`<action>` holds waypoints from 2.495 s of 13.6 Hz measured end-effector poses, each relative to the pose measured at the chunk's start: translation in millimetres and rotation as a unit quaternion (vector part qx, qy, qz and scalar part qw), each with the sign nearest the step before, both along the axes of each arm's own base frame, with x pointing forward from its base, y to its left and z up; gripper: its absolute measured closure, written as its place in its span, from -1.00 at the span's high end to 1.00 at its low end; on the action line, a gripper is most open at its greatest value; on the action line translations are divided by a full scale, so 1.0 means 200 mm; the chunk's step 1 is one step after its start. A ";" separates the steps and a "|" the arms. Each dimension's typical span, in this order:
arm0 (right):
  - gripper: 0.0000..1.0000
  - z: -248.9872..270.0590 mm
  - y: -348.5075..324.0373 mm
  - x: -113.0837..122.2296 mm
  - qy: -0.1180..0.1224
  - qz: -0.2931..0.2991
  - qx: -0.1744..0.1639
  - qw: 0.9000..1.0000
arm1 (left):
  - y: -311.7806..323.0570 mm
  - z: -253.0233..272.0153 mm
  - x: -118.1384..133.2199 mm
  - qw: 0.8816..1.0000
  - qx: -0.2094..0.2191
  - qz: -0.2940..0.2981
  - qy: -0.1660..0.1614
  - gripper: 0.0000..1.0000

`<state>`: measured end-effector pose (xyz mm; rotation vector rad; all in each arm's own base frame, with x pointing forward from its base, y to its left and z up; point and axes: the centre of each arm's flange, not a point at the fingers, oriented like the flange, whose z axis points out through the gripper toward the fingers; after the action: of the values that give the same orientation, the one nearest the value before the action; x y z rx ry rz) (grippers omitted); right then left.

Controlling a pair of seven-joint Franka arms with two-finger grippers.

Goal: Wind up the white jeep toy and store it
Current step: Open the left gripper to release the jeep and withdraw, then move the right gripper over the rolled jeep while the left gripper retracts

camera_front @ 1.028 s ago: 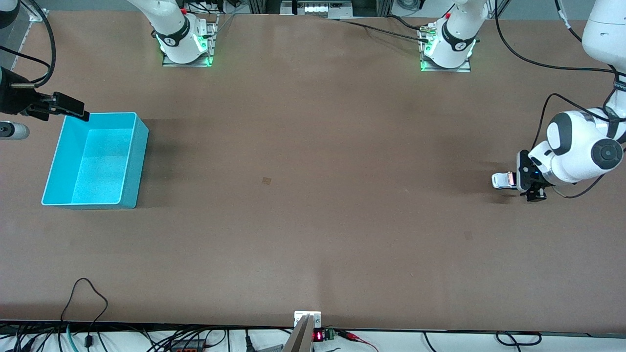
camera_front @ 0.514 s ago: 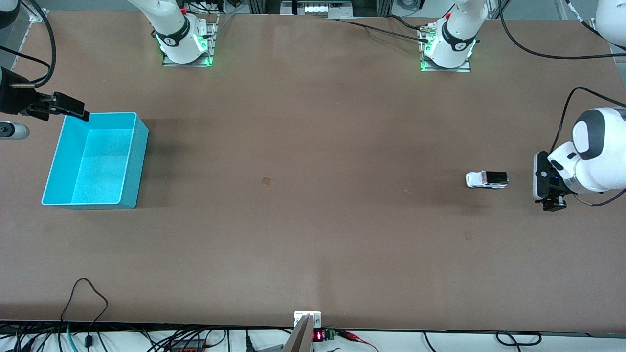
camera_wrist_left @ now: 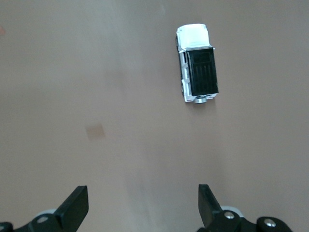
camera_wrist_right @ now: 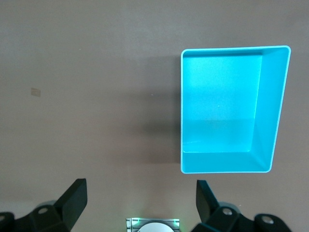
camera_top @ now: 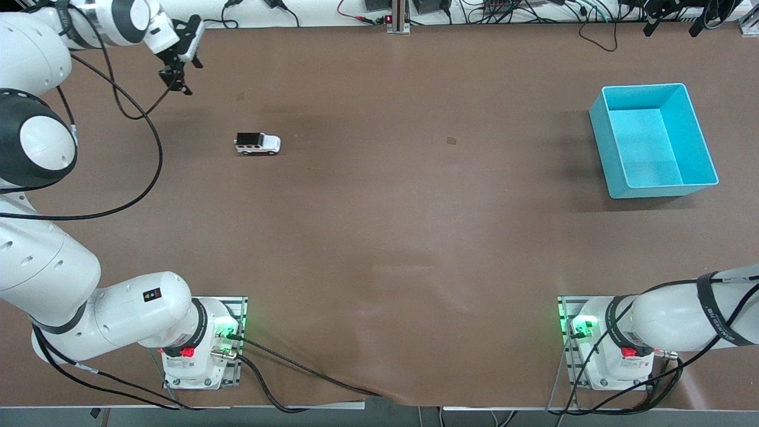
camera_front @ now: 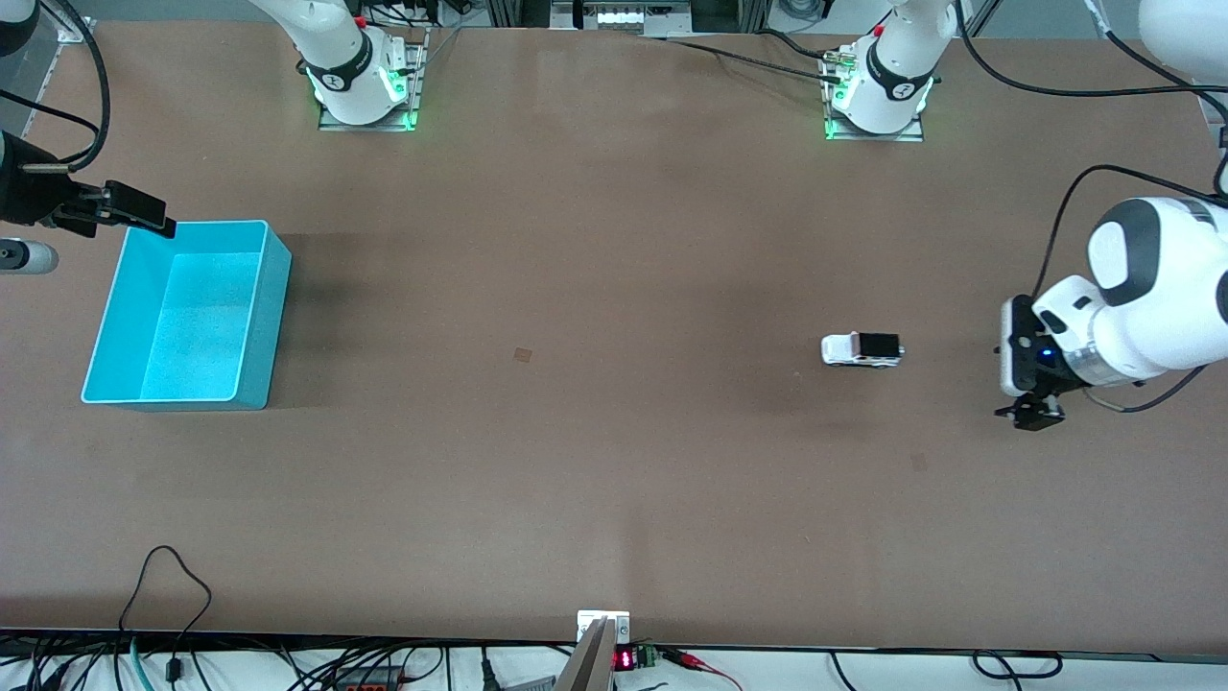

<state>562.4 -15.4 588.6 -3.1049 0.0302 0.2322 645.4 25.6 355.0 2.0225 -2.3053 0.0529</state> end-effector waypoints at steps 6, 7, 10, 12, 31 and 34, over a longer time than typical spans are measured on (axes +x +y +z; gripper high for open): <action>1.00 0.00 0.00 0.00 0.000 0.000 0.000 1.000 | -0.46 0.15 0.00 0.990 -0.044 0.137 0.002 1.00; 1.00 0.00 0.00 0.00 0.000 0.000 0.000 1.000 | -0.49 0.19 0.00 0.982 -0.050 0.181 0.004 1.00; 1.00 0.00 0.00 0.00 0.000 0.000 0.000 1.000 | -0.49 0.31 0.00 0.945 -0.057 0.323 0.005 1.00; 1.00 0.00 0.00 0.00 0.000 0.000 0.000 1.000 | -0.48 0.38 0.02 0.909 -0.061 0.412 0.005 1.00; 1.00 -0.42 0.00 0.08 0.083 0.054 0.008 0.995 | -0.12 1.05 -0.14 0.650 -0.011 0.758 0.050 1.00; 1.00 -0.56 0.00 0.02 0.077 0.114 0.025 0.990 | -0.10 1.08 -0.15 0.641 -0.006 0.766 0.041 1.00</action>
<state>566.6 -15.8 475.9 -3.0302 -0.3224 0.4709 614.5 5.7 571.1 3.0495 0.0765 0.0503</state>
